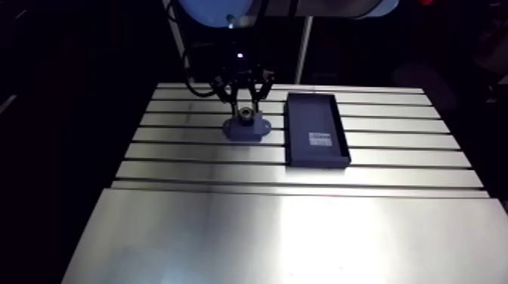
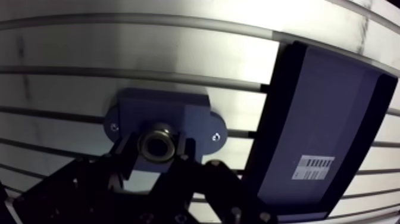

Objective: Pick up the bearing and press it into the housing until flush.

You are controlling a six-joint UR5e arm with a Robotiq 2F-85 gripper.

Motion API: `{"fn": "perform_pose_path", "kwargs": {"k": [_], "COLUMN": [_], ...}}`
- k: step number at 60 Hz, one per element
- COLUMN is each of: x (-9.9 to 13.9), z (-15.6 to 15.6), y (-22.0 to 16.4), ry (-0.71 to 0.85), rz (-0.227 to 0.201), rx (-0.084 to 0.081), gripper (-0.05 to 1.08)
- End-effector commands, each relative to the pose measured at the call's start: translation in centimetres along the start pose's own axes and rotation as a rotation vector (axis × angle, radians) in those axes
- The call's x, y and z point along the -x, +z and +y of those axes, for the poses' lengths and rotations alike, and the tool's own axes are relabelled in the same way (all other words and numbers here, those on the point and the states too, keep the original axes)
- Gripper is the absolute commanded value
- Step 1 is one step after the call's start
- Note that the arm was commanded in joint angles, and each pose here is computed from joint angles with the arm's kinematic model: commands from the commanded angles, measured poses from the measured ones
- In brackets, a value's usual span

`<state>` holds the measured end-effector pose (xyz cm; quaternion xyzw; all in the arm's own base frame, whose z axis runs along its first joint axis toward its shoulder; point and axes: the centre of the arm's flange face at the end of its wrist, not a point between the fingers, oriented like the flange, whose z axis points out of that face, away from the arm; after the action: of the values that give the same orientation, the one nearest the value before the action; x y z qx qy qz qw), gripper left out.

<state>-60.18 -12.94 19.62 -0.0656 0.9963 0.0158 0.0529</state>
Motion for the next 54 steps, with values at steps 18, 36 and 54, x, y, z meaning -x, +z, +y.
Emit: {"fn": "perform_pose_path", "kwargs": {"k": [18,36,54], "x": [-0.02,0.07,0.31], "z": [-0.13,-0.15,-0.16], "y": [0.66,0.80,1.03], "ry": [-0.002,-0.002,-0.002], "rz": [-0.010,-0.014,-0.020], "rx": [-0.002,-0.002,0.000], "gripper": [0.69,0.69,0.69]}}
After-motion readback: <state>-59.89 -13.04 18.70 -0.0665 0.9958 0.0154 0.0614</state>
